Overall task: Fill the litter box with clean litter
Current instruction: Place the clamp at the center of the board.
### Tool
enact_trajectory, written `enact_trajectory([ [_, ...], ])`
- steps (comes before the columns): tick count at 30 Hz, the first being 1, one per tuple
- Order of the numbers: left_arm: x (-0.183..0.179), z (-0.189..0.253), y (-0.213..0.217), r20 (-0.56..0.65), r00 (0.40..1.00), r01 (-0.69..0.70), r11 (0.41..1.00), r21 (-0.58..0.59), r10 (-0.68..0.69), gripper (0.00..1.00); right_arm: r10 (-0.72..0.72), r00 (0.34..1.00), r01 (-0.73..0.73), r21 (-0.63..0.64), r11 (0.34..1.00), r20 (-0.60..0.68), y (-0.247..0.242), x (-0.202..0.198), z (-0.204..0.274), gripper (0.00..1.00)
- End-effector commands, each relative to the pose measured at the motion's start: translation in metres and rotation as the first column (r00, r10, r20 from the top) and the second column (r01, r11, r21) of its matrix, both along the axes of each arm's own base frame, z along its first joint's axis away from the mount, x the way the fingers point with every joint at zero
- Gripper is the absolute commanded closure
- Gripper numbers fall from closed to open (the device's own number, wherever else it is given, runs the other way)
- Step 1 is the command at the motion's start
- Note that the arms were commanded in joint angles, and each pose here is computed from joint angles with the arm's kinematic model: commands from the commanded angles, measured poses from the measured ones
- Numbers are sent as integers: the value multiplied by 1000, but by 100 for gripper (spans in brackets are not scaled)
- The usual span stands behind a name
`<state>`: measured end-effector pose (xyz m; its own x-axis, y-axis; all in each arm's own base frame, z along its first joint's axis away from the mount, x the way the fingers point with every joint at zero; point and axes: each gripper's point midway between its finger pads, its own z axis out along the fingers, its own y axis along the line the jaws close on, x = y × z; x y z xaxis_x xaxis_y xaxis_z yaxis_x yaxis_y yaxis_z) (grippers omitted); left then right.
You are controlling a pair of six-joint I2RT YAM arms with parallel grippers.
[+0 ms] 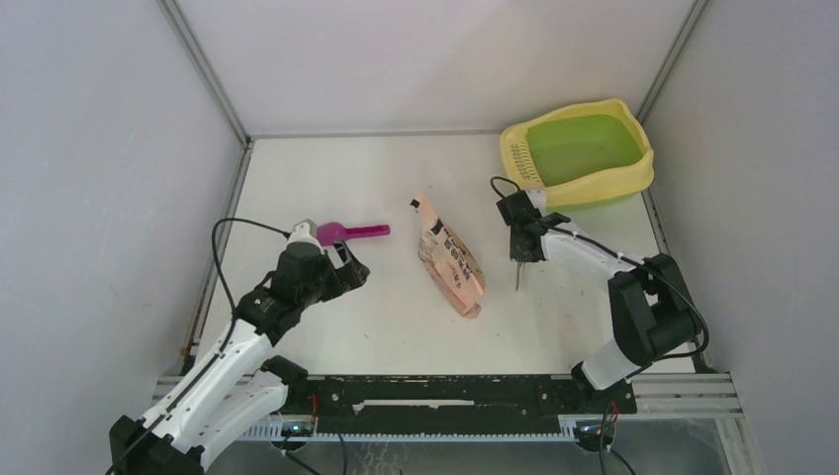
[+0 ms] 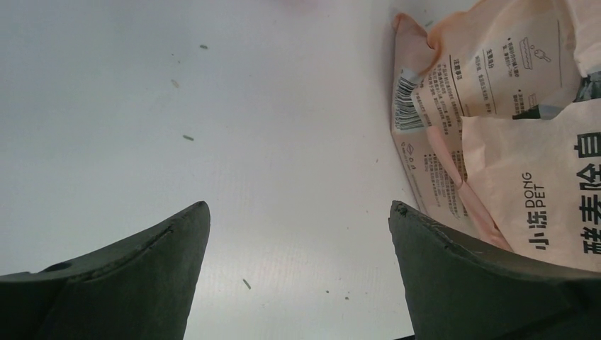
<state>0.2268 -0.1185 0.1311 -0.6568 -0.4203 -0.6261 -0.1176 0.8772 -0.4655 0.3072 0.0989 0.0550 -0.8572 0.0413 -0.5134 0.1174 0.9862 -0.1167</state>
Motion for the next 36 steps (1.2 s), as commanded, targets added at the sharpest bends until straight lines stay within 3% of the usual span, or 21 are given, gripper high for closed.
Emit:
enact_trajectory([
  [1, 3, 11, -12, 49, 999, 17, 998, -62, -14, 0, -92, 992, 95, -30, 995, 90, -22, 19, 6, 100],
  [13, 7, 18, -17, 75, 997, 40, 997, -61, -35, 0, -288, 956, 293, -86, 952, 58, -96, 13, -9, 100],
  [17, 11, 17, -20, 69, 997, 48, 997, -53, -44, 0, -328, 944, 329, -53, 943, 34, -107, 7, -17, 98],
  [21, 15, 19, -22, 63, 996, 59, 997, -42, -57, 0, -337, 942, 337, 8, 942, 10, -103, -1, -22, 65],
  [23, 15, 20, -21, 63, 996, 59, 998, -35, -56, 0, -332, 943, 331, 43, 943, 7, -98, -5, -21, 57],
  [29, 14, 25, -19, 55, 996, 64, 998, -13, -63, 0, -297, 954, 285, 160, 945, 53, -76, -17, 16, 47],
  [36, 0, 52, -4, 52, 996, 65, 996, 54, -68, 0, -156, 967, 103, 252, 962, 201, -44, -46, 114, 36],
])
